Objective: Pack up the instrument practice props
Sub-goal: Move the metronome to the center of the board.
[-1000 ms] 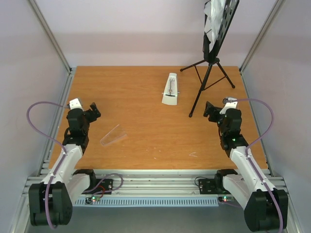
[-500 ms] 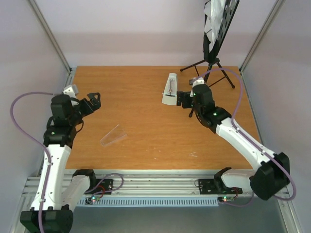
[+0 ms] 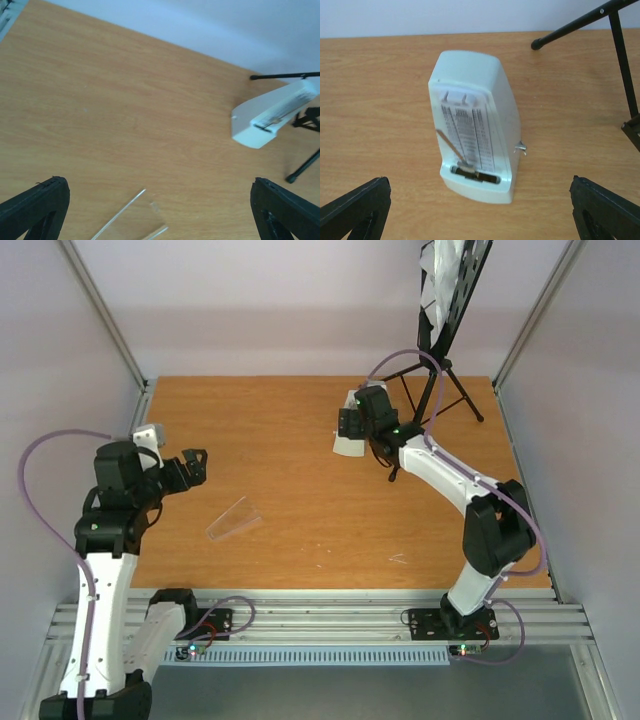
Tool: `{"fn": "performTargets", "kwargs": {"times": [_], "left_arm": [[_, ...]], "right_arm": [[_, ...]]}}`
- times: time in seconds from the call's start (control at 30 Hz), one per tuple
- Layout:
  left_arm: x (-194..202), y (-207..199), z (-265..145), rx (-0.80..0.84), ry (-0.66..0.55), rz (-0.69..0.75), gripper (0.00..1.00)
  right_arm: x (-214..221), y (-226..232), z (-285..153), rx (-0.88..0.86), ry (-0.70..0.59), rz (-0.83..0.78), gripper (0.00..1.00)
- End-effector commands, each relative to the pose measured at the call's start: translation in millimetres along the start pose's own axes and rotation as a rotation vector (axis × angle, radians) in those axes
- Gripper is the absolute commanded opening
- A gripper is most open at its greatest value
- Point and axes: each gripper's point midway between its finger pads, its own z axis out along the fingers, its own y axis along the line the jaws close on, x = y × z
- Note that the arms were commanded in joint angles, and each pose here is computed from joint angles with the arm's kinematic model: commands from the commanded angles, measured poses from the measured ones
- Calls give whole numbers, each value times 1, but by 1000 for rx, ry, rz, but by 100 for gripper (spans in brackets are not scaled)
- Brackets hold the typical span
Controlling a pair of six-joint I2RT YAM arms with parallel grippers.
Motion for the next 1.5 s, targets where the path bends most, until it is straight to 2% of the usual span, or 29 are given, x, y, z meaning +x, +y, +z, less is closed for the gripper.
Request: {"fn": "performTargets", "kwargs": {"times": [0.0, 0.17, 0.47, 0.53, 0.67, 0.73, 1.13, 1.47], "left_arm": [[7, 23, 7, -110, -4, 63, 99], [14, 10, 11, -22, 16, 85, 99], [25, 10, 16, -4, 51, 82, 99], [25, 9, 16, 1, 51, 82, 99], [27, 8, 18, 11, 60, 79, 99], [28, 8, 18, 14, 61, 78, 99], [32, 1, 18, 58, 70, 79, 99], [31, 0, 17, 59, 65, 79, 99]], "right_arm": [[-25, 2, 13, 49, -74, 22, 98], [-36, -1, 35, 122, -114, -13, 99], [-43, 8, 60, 125, -124, -21, 98], [-45, 12, 64, 113, -123, -28, 95], [-42, 15, 68, 121, -113, -43, 83], [-40, 16, 67, 132, -112, -55, 81], [-27, 14, 76, 154, -74, -63, 83], [-18, 7, 80, 190, -52, -54, 78]]}}
